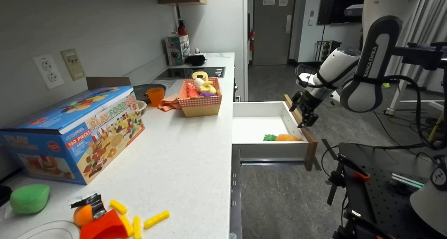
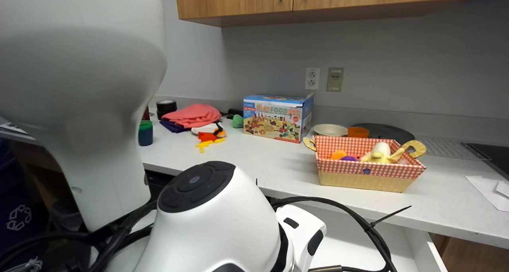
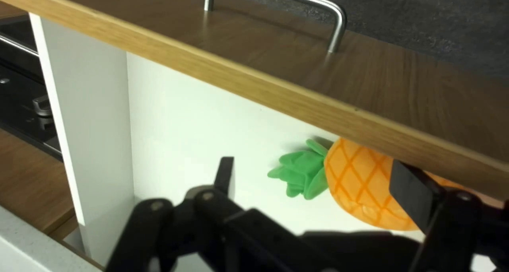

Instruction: Open the drawer, remove the plushy from the drawer, put it in the box, and then close the drawer

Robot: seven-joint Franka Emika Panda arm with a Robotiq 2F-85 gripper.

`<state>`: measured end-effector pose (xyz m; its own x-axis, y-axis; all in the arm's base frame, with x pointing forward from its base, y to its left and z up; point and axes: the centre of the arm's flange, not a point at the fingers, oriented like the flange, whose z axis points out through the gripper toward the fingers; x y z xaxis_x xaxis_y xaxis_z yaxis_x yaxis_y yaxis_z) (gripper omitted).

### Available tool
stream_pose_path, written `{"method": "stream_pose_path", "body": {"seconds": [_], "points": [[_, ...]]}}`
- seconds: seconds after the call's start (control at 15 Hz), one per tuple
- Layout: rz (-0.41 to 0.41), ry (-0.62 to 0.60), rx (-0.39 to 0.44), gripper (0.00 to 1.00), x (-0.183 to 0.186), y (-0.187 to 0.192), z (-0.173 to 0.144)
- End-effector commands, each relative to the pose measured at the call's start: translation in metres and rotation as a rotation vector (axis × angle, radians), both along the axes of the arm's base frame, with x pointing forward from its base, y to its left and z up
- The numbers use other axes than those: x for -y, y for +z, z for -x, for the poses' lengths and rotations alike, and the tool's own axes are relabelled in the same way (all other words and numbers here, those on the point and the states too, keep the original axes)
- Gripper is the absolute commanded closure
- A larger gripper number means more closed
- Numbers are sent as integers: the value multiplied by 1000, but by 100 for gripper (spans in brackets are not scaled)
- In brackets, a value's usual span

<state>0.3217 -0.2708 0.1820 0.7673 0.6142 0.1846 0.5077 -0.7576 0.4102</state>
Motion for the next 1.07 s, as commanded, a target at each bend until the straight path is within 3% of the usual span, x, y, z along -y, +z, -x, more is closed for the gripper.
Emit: {"method": "stream_pose_path", "body": {"seconds": [0.0, 0.53, 1.0], "points": [[0, -2, -1, 0, 1, 0, 1], [-2, -1, -4, 0, 0, -1, 1], [89, 95, 116, 0, 11, 7, -29]]}}
